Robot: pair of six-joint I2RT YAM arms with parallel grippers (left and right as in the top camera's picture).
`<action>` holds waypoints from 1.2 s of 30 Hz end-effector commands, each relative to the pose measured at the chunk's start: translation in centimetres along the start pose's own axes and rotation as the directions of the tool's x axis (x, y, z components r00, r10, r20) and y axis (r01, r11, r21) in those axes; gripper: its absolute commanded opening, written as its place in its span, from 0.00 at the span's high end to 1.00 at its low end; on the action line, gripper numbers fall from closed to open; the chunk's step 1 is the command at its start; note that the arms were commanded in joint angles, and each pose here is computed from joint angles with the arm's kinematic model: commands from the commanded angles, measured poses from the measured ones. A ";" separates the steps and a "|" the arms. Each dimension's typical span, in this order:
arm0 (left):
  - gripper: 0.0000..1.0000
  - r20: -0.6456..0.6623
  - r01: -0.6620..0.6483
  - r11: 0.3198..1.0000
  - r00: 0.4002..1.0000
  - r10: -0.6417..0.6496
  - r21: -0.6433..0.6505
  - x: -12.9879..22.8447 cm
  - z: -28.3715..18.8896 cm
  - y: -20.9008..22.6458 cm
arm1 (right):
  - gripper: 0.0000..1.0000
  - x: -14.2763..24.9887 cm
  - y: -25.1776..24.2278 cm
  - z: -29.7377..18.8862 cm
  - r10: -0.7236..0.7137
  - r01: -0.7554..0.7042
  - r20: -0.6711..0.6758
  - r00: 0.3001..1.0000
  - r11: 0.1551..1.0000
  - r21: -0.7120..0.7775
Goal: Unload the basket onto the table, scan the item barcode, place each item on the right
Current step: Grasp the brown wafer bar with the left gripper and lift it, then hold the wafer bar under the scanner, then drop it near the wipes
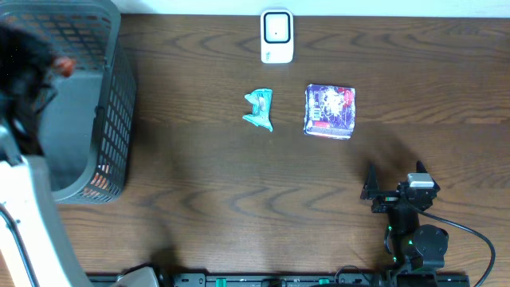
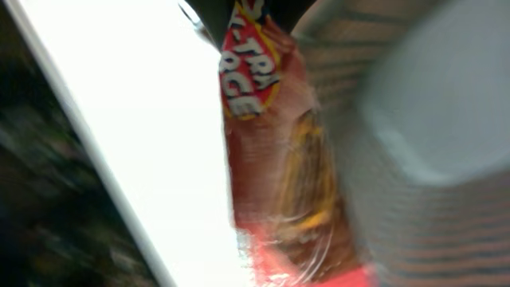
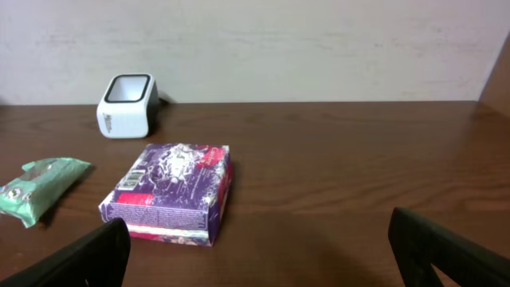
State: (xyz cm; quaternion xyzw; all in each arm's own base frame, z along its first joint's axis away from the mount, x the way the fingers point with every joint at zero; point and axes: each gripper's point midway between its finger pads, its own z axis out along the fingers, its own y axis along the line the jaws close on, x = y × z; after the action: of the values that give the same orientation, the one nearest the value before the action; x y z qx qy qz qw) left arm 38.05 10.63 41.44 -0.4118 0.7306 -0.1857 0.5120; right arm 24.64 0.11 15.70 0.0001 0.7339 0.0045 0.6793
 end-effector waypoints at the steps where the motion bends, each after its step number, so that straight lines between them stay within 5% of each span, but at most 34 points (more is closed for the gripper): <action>1: 0.93 -0.061 -0.262 0.930 0.956 0.286 0.257 5.0 -2.2 -7.5 | 0.01 0.1 0.2 0.0 -0.004 0.004 0.000 1.000 1.000 -0.006; 5: 0.93 -0.107 -0.452 0.794 0.840 0.533 0.406 11.9 -2.2 -11.2 | 0.01 0.1 0.2 0.0 -0.004 0.004 0.000 1.000 1.000 -0.006; 11: 0.93 -0.263 -0.461 0.716 0.712 0.651 0.525 22.3 0.0 -13.4 | 0.01 0.1 0.2 0.0 -0.004 0.004 0.000 1.000 1.000 -0.006; 24: 0.93 -0.575 -0.486 0.695 0.397 0.715 0.529 41.7 7.8 -8.3 | 0.01 0.1 0.2 0.0 -0.004 0.004 0.000 1.000 1.000 -0.006; 36: 0.91 -0.736 -0.539 0.731 0.272 0.620 0.417 50.5 13.0 -0.6 | 0.01 0.1 0.2 0.0 -0.004 0.004 0.000 1.000 1.000 -0.006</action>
State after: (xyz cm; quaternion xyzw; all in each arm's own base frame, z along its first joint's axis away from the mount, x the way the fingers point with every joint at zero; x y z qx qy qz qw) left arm 43.03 -28.07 8.74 0.0598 0.9648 -0.2032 0.1556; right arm 24.64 0.11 15.69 0.0003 0.7340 0.0047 0.6791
